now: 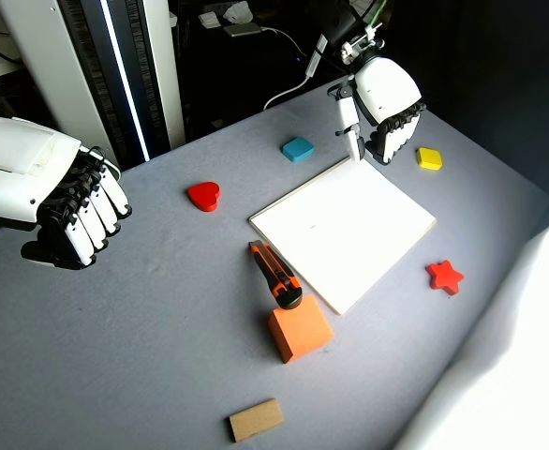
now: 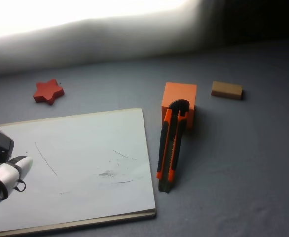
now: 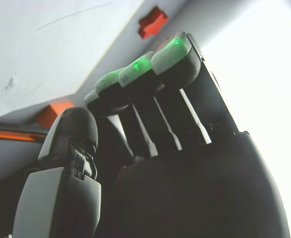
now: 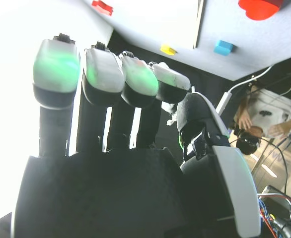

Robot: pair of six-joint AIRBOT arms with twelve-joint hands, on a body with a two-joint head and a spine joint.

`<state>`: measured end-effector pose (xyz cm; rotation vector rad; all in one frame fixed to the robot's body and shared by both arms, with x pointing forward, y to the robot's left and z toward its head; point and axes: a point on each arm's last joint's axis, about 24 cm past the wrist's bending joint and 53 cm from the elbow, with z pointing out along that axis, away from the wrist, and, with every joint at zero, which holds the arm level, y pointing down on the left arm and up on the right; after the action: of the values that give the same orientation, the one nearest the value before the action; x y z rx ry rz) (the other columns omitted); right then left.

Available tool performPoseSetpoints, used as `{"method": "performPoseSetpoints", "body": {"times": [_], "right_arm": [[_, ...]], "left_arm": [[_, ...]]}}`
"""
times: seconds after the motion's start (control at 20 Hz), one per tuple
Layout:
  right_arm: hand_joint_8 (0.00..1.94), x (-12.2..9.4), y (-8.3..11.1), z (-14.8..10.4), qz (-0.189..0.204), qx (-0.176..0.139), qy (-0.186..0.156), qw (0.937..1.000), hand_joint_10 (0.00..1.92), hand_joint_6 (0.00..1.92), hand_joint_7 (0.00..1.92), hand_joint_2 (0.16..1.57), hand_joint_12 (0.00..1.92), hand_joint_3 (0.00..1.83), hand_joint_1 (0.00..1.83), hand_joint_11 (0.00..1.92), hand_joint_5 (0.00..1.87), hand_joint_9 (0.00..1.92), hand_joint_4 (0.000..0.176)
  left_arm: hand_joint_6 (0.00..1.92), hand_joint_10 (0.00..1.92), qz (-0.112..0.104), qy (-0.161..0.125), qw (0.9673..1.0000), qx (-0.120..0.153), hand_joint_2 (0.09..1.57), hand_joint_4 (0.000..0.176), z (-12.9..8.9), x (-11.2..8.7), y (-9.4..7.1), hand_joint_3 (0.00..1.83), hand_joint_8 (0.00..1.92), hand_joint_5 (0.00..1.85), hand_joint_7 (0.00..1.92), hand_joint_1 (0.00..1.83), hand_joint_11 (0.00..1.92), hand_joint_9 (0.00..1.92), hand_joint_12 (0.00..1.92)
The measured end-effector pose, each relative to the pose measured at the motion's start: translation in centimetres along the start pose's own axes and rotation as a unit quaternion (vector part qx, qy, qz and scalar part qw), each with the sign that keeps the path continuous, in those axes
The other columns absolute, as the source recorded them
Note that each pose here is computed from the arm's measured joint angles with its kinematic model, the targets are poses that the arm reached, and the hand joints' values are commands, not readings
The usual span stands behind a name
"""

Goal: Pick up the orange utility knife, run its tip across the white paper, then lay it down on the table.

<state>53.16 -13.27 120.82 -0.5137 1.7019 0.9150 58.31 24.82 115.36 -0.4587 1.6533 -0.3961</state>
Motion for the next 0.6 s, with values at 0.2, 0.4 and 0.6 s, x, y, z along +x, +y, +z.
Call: {"method": "performPoseSetpoints", "body": {"times": [0.2,0.4,0.6], "right_arm": [[0.02,0.10,-0.03,0.00,-0.002,0.001,0.002,1.0000,0.55,0.27,0.29,1.27,1.26,0.01,0.07,0.00,0.11,0.09,0.000],[0.00,-0.01,0.05,0.00,-0.001,-0.001,0.000,1.0000,0.52,0.21,0.23,1.25,1.09,0.00,0.14,0.00,0.09,0.04,0.000],[0.00,-0.46,0.33,0.86,0.000,-0.009,-0.010,0.9999,0.19,0.00,0.07,1.16,0.35,0.00,0.38,0.00,0.00,0.01,0.000]], "left_arm": [[0.01,0.06,0.000,0.000,1.0000,-0.002,1.33,0.062,-0.01,0.01,0.12,0.00,0.00,0.13,0.25,0.16,0.00,0.30,1.21],[0.00,0.03,-0.003,0.002,1.0000,-0.007,1.34,0.068,-0.01,0.15,0.65,0.00,0.00,0.11,0.27,0.15,0.00,0.31,1.12],[0.00,0.00,-0.008,0.001,0.9999,-0.012,1.31,0.052,0.01,0.10,0.86,0.00,0.00,0.12,0.19,0.25,0.00,0.25,0.93]]}}
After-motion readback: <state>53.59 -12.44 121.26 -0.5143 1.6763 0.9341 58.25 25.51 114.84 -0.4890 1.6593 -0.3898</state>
